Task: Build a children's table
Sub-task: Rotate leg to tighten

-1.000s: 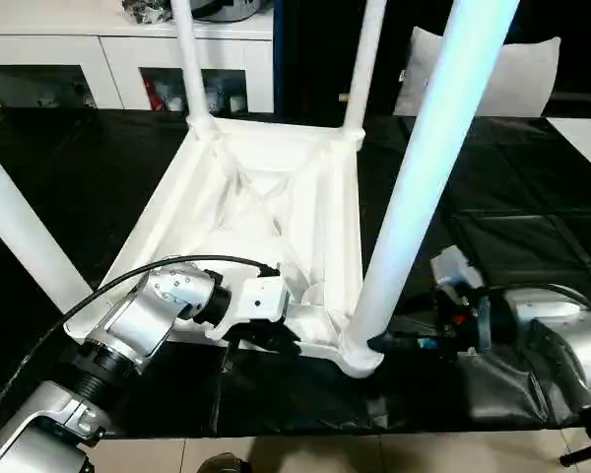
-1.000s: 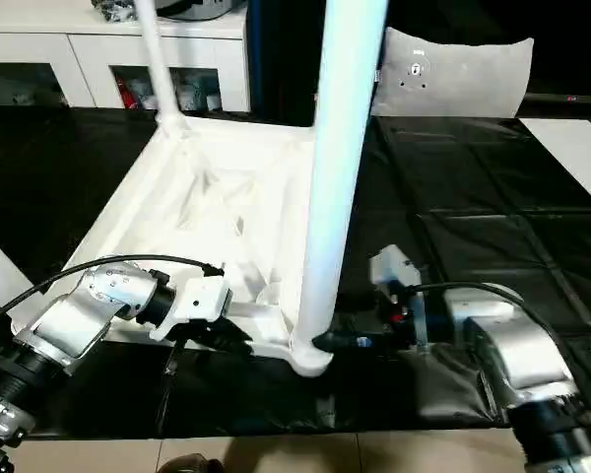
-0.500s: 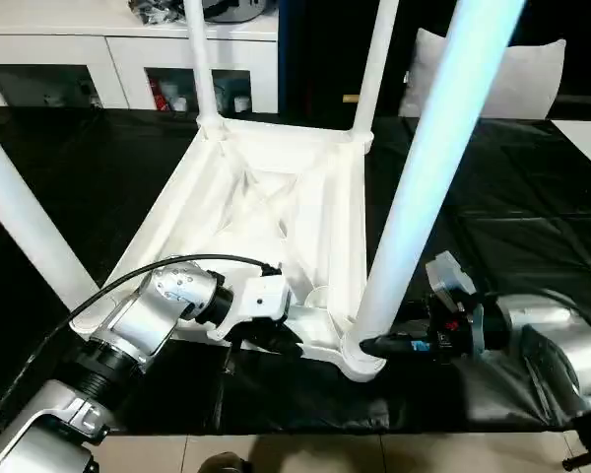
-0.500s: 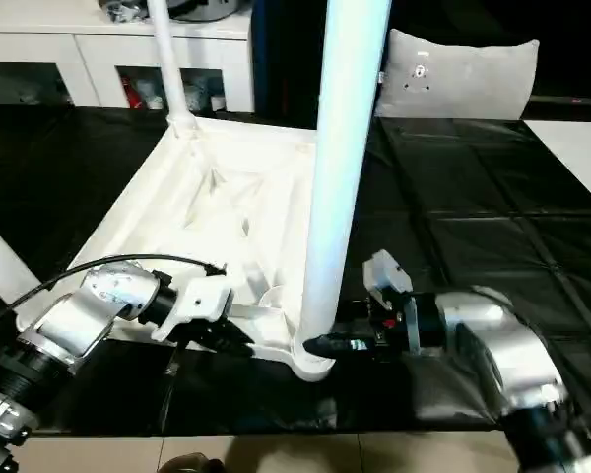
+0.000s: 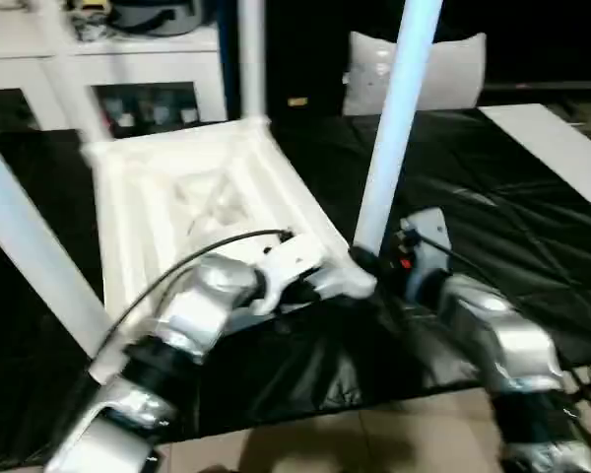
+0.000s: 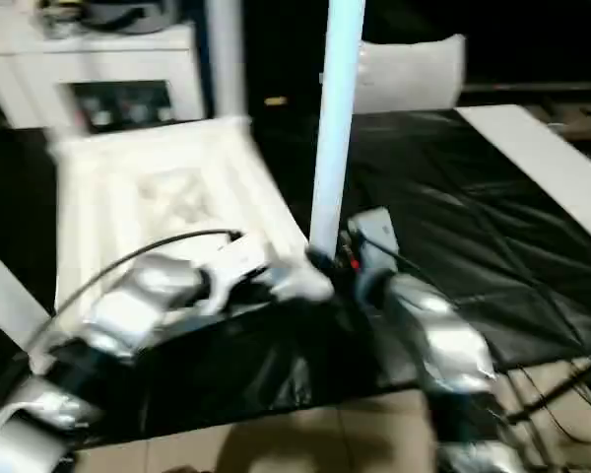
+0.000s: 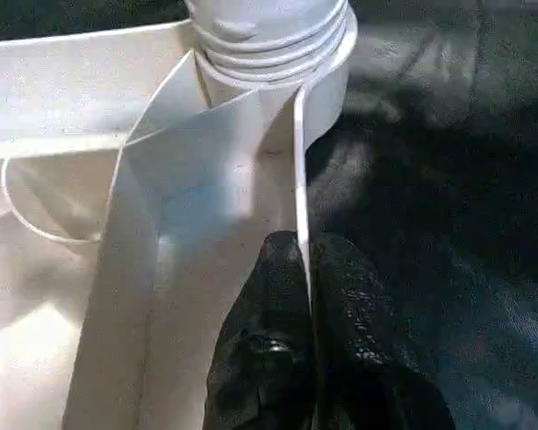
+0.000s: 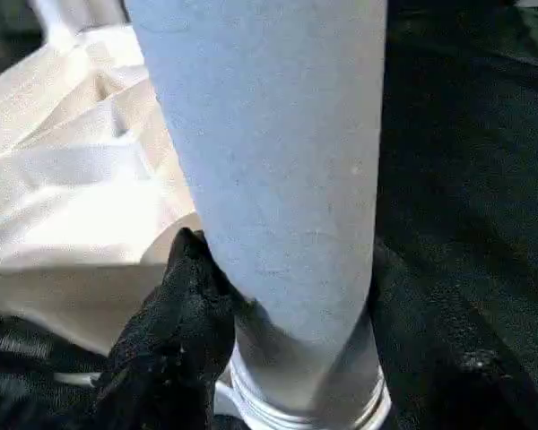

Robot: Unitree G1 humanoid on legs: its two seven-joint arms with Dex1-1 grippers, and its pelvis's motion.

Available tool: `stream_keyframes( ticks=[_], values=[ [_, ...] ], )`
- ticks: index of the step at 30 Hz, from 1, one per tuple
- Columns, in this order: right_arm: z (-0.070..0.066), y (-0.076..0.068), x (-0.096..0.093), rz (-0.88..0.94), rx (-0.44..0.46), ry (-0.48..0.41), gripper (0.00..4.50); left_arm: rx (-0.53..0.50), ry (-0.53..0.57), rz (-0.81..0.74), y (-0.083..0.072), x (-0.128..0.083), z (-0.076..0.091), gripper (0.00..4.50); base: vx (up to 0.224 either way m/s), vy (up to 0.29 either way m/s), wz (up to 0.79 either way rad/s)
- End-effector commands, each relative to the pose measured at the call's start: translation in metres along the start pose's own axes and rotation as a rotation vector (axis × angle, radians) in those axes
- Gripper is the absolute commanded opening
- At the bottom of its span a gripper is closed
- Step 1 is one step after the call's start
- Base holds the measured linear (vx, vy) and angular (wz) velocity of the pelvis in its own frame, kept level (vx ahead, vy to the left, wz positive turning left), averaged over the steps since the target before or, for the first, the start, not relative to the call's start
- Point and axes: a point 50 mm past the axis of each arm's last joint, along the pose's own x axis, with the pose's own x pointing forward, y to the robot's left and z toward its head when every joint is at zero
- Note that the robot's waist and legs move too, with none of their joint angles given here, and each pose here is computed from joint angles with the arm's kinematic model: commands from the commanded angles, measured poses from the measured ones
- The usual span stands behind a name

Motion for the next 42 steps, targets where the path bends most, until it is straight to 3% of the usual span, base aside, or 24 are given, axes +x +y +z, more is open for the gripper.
stream_keyframes(
  ticks=[1,7,14,17,23,33,42],
  values=[
    [-0.004,0.027,0.013,0.128,0.069,0.004,2.65,0.051,-0.052,-0.102,-0.023,0.016,0.021,0.0,0.0,0.0,0.0],
    [-0.001,0.016,0.003,0.129,0.026,-0.023,3.09,0.085,-0.046,-0.089,-0.018,0.012,0.017,0.0,0.0,0.0,0.0],
    [0.004,-0.01,-0.033,0.277,-0.113,-0.033,3.71,0.134,-0.029,-0.11,-0.003,-0.004,-0.002,0.0,0.0,0.0,0.0],
    [0.009,-0.024,-0.053,0.368,-0.2,0.008,3.93,0.193,-0.023,-0.189,-0.001,-0.015,-0.012,0.0,0.0,0.0,0.0],
    [0.012,-0.031,-0.072,0.563,-0.328,0.117,3.99,0.282,-0.017,-0.394,-0.004,-0.031,-0.022,0.0,0.0,0.0,0.0],
    [0.008,-0.019,-0.073,0.786,-0.319,0.212,3.08,0.419,0.027,-0.607,-0.014,-0.042,-0.027,0.0,0.0,0.0,0.0],
    [-0.002,-0.011,-0.066,0.867,-0.292,0.251,2.26,0.455,0.026,-0.636,-0.016,-0.042,-0.025,0.0,0.0,0.0,0.0]
  ],
)
